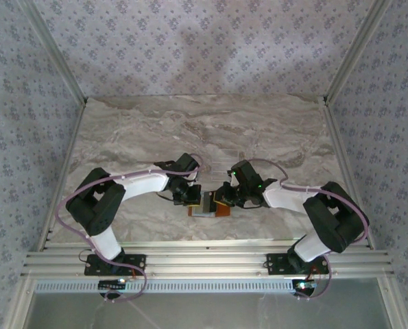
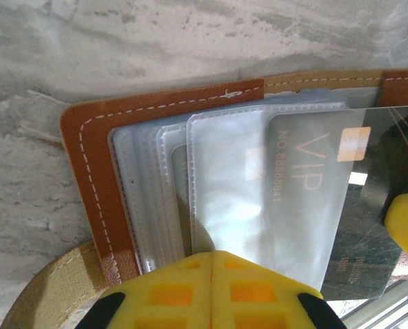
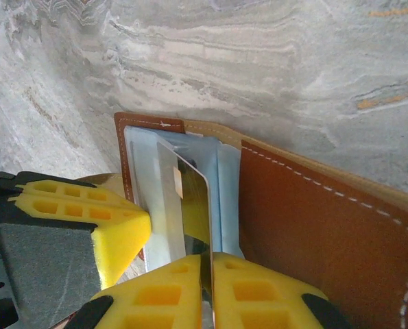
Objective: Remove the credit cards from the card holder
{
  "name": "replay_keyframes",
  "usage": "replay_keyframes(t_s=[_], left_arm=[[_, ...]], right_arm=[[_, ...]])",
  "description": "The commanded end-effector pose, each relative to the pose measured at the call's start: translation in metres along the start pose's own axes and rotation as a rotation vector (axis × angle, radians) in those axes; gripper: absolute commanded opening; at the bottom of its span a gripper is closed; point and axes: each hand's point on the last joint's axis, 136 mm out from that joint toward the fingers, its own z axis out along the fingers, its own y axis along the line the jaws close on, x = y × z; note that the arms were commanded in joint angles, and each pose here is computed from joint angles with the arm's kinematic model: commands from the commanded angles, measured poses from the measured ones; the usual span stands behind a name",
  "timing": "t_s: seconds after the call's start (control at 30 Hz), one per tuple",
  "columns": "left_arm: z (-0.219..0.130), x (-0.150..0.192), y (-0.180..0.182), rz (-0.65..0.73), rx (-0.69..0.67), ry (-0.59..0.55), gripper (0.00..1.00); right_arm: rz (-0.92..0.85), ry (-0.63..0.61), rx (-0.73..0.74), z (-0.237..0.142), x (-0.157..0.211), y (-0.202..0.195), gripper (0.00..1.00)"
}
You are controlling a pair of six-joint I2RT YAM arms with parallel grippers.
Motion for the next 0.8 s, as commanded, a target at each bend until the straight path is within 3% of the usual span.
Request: replay_keyframes(t_s=[0.0, 0.27, 0.77], left_arm=[[0.017, 0.024, 0.033, -0.034, -0.126, 0.093, 0.08], [0.015, 0.024, 0.033, -0.032, -0.125, 0.085, 0.08], [0.0, 0.019, 0.017, -0.025, -0.079, 0.058, 0.13]], right_arm=[[0.004, -0.011, -0.039, 0.0, -0.003, 0.007, 0.1], [-0.006, -0.031, 0.036, -0.007, -0.003, -0.007, 0.03], [-0.184, -0.02, 0.175, -0.046, -0.003, -0.013, 0.02]])
